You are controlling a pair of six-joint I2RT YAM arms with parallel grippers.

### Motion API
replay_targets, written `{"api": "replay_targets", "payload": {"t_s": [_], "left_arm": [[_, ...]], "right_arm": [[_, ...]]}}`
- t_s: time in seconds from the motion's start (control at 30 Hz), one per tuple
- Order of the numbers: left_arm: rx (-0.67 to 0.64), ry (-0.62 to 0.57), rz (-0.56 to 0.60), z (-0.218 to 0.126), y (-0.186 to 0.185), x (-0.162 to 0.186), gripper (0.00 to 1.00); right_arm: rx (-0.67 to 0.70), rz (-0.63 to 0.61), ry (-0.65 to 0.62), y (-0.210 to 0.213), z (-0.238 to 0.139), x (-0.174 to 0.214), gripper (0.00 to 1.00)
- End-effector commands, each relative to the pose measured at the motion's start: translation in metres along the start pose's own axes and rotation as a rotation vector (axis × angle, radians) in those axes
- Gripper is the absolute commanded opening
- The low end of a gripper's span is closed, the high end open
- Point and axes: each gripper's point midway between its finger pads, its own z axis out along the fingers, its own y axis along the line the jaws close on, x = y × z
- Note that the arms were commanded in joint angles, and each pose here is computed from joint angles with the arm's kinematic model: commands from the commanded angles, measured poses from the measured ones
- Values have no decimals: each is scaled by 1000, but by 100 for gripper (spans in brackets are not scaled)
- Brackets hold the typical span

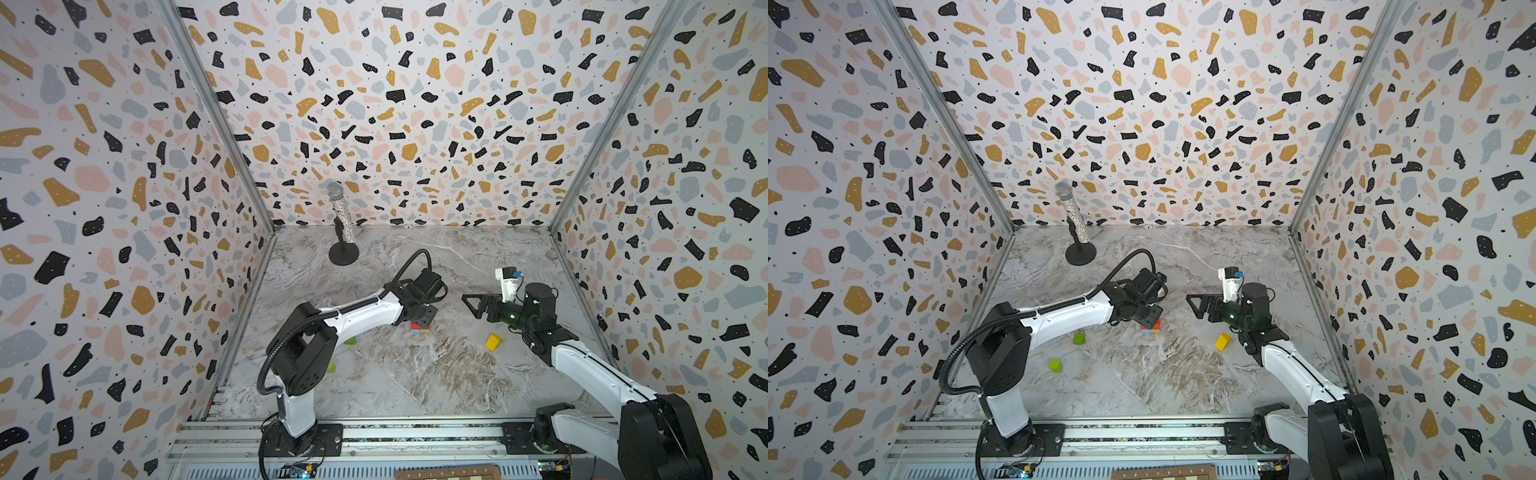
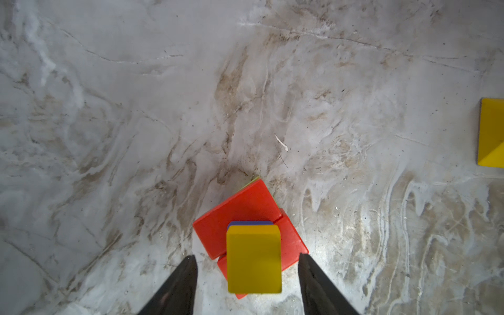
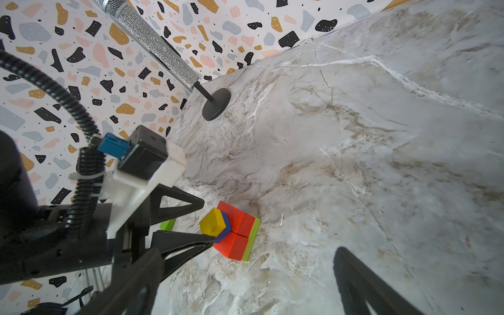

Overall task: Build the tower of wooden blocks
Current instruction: 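Open the left gripper and raise it off the yellow cube, then withdraw the left arm while moving the right gripper toward the green cube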

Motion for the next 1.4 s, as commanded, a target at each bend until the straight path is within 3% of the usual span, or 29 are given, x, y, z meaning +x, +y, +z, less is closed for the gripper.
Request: {"api": "replay_targets", "payload": {"t_s": [0.0,0.3,0.43,0.7,0.9,1.37], "left_arm": [[-4,-46,-22,-16,5,-10,65],[-36,-144,-81,-56,21,-22,81],[-83,-199,-145,-77,41,-21,98],[-237,-273,-415,-114,119,14,100],[-282,-395,-579,-152,161,40,100],[-352,-419,-688,-179,204,91,100]], "right_arm": [[-20,-33,-14,8,-3,-9,99],[-18,-53,27,12,2,-10,99],[-20,-72,55,19,5,-11,99],[63,-255,182,59,27,-8,89],[-14,-414,331,113,63,12,85],[-102,-673,614,175,157,100,84]]}}
